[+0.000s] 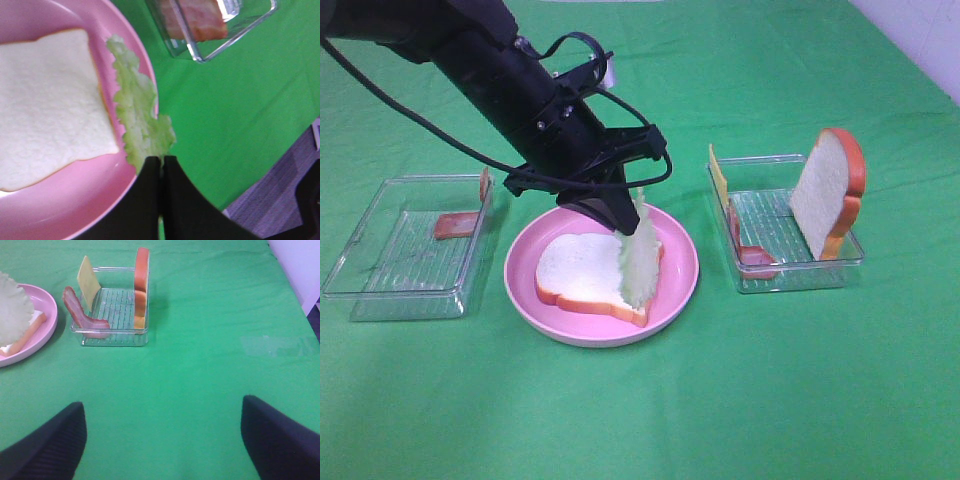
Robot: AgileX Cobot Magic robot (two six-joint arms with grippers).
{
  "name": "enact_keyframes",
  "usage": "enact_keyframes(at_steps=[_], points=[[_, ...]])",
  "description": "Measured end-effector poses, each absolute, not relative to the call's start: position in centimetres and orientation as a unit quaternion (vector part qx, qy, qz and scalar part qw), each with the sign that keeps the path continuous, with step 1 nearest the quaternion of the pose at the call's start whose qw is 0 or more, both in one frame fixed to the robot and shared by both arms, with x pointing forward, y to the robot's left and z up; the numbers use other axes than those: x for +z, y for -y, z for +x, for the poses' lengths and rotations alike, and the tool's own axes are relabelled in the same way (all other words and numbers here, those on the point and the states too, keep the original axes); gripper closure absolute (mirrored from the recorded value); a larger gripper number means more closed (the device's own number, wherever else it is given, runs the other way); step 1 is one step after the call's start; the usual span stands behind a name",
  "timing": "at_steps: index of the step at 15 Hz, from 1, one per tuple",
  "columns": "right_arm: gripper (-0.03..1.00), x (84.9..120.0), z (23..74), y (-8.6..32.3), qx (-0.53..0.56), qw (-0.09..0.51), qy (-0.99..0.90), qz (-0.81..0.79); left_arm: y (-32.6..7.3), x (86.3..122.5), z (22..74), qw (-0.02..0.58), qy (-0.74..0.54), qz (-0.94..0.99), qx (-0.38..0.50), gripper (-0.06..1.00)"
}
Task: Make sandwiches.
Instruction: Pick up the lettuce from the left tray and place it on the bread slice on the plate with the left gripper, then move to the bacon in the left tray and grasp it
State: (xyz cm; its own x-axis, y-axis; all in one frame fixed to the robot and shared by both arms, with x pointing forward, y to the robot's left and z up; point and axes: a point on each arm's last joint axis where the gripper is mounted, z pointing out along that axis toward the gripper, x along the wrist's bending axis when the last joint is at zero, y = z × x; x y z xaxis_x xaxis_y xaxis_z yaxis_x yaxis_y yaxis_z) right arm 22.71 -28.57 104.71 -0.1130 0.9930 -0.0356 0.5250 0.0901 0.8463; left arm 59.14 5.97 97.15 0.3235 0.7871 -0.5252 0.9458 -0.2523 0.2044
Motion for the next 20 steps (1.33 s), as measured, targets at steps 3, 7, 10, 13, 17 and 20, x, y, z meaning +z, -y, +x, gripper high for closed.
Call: enact_keyframes(at_steps=[3, 7, 10, 13, 17, 20], points=[[0.17, 104.7, 22.7, 28.6, 0.351, 0.334, -0.659, 0.576, -6.7, 95.4, 59.6, 0.207, -0.554, 0.797, -0.118, 0.94], [0.17, 104.7, 22.7, 28.6, 0.351, 0.334, -0.659, 0.576, -7.7, 95.0, 60.2, 0.177, -0.575, 0.796, -0.063, 0.94], [0.17, 104.7, 22.7, 28.6, 0.351, 0.334, -0.659, 0.576, -7.8, 95.0, 60.5, 0.182, -0.578, 0.794, -0.047, 0.94], [0.17, 104.7, 22.7, 28.6, 0.351, 0.334, -0.659, 0.576, -7.8, 95.0, 60.6, 0.182, -0.583, 0.791, -0.046, 0.74], [0.17, 104.7, 22.7, 28.6, 0.351, 0.334, -0.659, 0.576, -8.0, 97.6, 60.9, 0.211, -0.592, 0.777, -0.033, 0.25], [0.17, 104.7, 22.7, 28.6, 0.351, 0.334, -0.659, 0.576, -9.1, 100.2, 62.0, 0.228, -0.619, 0.751, -0.032, 0.23]])
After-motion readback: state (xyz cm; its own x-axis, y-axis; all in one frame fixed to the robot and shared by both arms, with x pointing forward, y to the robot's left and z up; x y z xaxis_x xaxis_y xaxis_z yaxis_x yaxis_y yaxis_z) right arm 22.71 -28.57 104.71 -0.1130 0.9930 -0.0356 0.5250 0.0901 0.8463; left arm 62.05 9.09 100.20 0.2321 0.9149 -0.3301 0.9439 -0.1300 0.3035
